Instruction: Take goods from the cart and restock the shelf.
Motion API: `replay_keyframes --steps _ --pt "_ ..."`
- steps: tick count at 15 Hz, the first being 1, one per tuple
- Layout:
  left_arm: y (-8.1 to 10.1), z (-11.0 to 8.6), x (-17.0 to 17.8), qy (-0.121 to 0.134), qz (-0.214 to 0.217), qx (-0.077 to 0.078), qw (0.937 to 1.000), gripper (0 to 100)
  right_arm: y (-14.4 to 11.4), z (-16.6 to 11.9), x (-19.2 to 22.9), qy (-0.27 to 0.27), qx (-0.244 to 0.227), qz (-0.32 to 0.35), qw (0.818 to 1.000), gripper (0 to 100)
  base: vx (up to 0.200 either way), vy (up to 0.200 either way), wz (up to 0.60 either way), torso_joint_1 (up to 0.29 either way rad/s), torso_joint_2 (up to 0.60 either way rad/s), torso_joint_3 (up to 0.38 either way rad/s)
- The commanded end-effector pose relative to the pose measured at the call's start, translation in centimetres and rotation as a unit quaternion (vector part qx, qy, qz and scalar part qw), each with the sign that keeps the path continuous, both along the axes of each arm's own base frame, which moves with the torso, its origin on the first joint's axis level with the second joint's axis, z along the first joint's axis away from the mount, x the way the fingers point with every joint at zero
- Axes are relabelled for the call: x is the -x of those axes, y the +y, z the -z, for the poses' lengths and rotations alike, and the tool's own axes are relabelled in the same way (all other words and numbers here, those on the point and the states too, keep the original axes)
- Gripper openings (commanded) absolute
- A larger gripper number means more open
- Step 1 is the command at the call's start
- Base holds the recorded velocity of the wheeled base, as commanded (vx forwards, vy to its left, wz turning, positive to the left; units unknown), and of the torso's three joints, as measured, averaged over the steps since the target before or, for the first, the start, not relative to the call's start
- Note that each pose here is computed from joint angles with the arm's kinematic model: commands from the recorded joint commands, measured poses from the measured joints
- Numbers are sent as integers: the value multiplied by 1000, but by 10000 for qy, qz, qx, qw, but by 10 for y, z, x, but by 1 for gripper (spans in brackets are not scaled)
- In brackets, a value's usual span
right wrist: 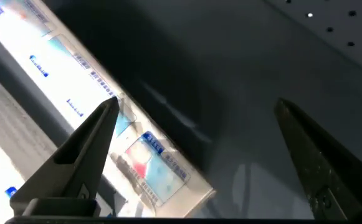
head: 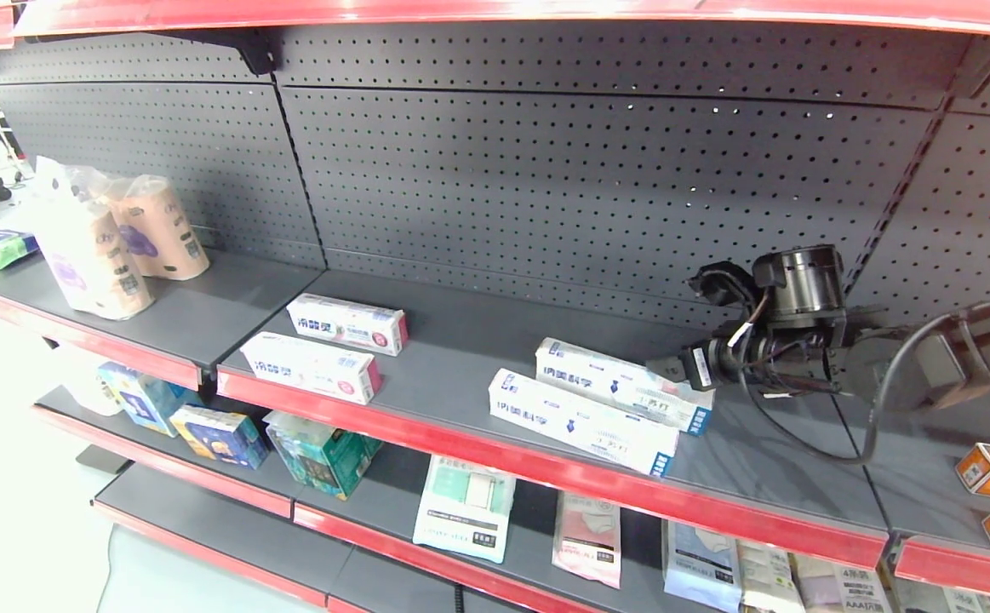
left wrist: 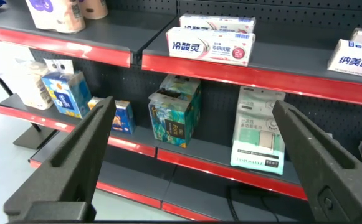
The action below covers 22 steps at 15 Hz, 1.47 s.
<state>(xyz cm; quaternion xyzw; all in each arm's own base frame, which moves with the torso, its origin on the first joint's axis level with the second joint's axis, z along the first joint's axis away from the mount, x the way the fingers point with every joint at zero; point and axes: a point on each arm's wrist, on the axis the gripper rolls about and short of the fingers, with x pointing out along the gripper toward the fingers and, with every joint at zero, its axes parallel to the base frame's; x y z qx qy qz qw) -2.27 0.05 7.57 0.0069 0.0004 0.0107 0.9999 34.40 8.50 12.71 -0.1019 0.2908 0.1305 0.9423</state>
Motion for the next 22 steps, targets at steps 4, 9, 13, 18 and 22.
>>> replay_keyframes --steps 4,9,13,18,22 --pt "0 0 0 -3 0 0 10000 100 -13 -3 27 103 23 100 9999 100 0 0 0 0 0 0" --pt "0 0 0 -3 0 0 10000 100 -20 9 39 350 115 201 9991 100 0 0 0 0 0 0" --pt "0 0 0 -3 0 0 10000 100 -20 6 40 301 124 215 9992 100 0 0 0 0 0 0" --pt "0 0 0 -3 0 0 10000 100 -23 -3 50 195 103 221 9995 100 0 0 0 0 0 0" --pt "0 0 0 -3 0 0 10000 100 -29 7 67 433 164 269 9986 100 0 0 0 0 0 0"
